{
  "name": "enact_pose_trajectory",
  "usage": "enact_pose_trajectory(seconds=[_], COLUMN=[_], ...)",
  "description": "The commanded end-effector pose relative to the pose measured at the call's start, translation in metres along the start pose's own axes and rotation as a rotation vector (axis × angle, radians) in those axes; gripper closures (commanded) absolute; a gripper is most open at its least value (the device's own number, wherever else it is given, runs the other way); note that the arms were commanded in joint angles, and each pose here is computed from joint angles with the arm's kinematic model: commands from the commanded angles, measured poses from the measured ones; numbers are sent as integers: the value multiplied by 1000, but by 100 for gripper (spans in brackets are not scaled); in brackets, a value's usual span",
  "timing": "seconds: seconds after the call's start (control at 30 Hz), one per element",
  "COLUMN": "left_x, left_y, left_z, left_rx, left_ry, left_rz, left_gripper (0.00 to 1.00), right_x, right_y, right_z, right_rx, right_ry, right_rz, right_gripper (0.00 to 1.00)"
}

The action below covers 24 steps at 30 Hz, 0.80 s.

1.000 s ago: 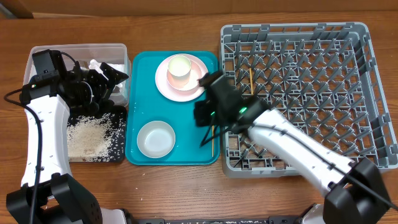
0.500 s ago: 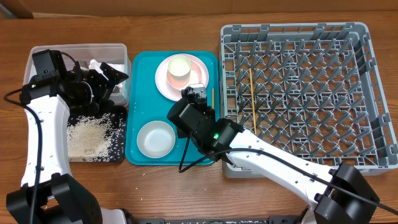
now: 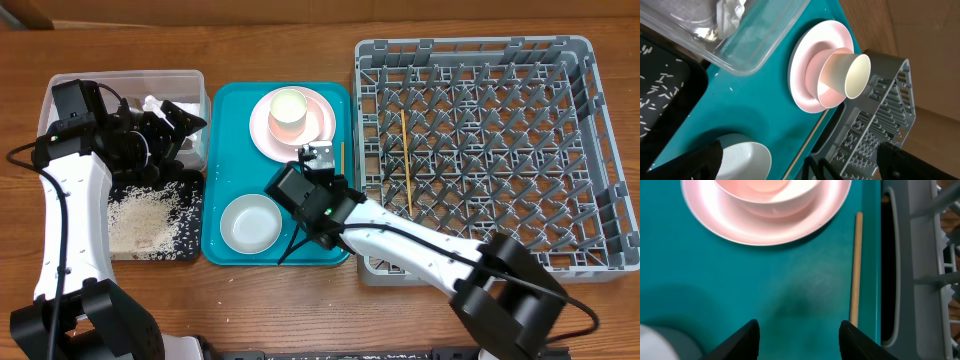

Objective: Sort waste into correct bins and load items into the dishwasher
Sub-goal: 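Grasp the second wooden chopstick with the right gripper and lift it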

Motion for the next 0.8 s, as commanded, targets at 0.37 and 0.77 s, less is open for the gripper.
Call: enact_pose_trajectory(seconds=[0.37,0.77], left_x=[-3,-3], left_y=[6,6], left_z=[-6,-6], left_rx=[9,10], left_ry=[-30,-30], left_rz=[-22,-21], left_gripper=[0,0], right_x=[7,15], right_y=[-38,-50], right_z=[-29,-33], right_rx=[90,98], right_ry=[-107,-109], right_rz=[87,130], right_gripper=[48,55])
Point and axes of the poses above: each gripper's point midway between its finger pads, its own y axis back along the fingers, its own z axis along the line the jaws close on, x = y × z, the point moved 5 cm from there along y, back along the fingers, and after that the axes turned 1 degree about -y, right-handed, at the moved point
